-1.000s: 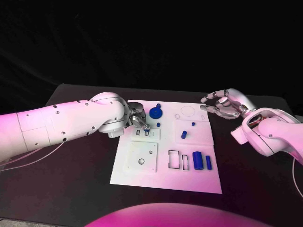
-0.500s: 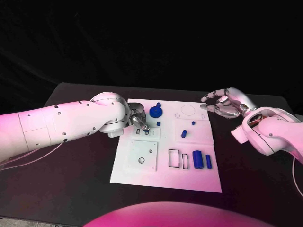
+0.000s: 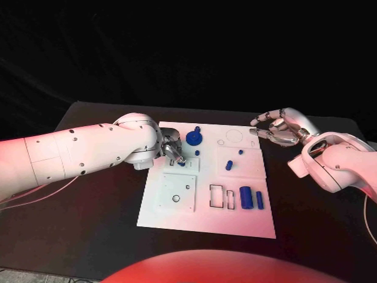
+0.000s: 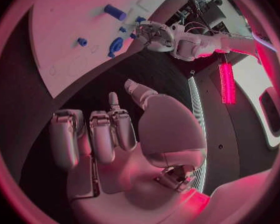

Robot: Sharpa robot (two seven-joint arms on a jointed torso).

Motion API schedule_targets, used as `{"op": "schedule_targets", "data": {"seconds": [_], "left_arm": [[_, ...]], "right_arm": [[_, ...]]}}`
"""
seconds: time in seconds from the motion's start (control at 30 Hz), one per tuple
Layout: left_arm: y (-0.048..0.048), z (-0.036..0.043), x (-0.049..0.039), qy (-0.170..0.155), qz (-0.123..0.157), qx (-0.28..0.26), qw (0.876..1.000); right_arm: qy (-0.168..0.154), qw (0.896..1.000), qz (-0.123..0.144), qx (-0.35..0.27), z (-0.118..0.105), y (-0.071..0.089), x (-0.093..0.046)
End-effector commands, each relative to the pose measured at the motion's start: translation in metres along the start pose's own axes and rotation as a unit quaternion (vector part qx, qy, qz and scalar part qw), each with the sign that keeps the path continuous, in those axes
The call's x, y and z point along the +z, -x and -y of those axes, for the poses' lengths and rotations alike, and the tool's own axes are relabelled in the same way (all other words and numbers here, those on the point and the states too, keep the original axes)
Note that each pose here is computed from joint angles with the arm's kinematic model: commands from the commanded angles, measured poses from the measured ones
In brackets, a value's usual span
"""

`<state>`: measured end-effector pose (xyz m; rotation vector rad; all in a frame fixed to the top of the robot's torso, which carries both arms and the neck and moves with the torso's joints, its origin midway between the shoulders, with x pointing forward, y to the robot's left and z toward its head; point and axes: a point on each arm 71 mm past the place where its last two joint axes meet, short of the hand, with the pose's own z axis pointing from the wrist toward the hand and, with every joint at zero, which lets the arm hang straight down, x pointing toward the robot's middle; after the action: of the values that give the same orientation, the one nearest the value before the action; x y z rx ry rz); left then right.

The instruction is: Assemble the parts on the task board

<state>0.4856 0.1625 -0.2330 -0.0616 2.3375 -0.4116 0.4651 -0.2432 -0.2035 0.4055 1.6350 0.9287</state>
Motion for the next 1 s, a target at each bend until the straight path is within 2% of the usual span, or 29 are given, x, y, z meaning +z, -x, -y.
{"op": "schedule_targets", "data": {"seconds": [0.03,0.57,1.0], "left_arm": [[-0.0032,0.001,0.0009,0.0,-0.014,0.01,1.0],[-0.0055,0.0005,0.0018,0.002,-0.028,0.019,0.999],[-0.0048,0.0032,0.0046,0.003,-0.028,0.019,0.999]], "right_arm": [[0.001,1.0,-0.006,0.0,-0.0004,-0.0014,-0.0004],[0.001,1.0,-0.006,0.0,0.0002,-0.0014,-0.0006],[0.001,1.0,-0.006,0.0,0.0001,-0.0016,-0.0009]]}}
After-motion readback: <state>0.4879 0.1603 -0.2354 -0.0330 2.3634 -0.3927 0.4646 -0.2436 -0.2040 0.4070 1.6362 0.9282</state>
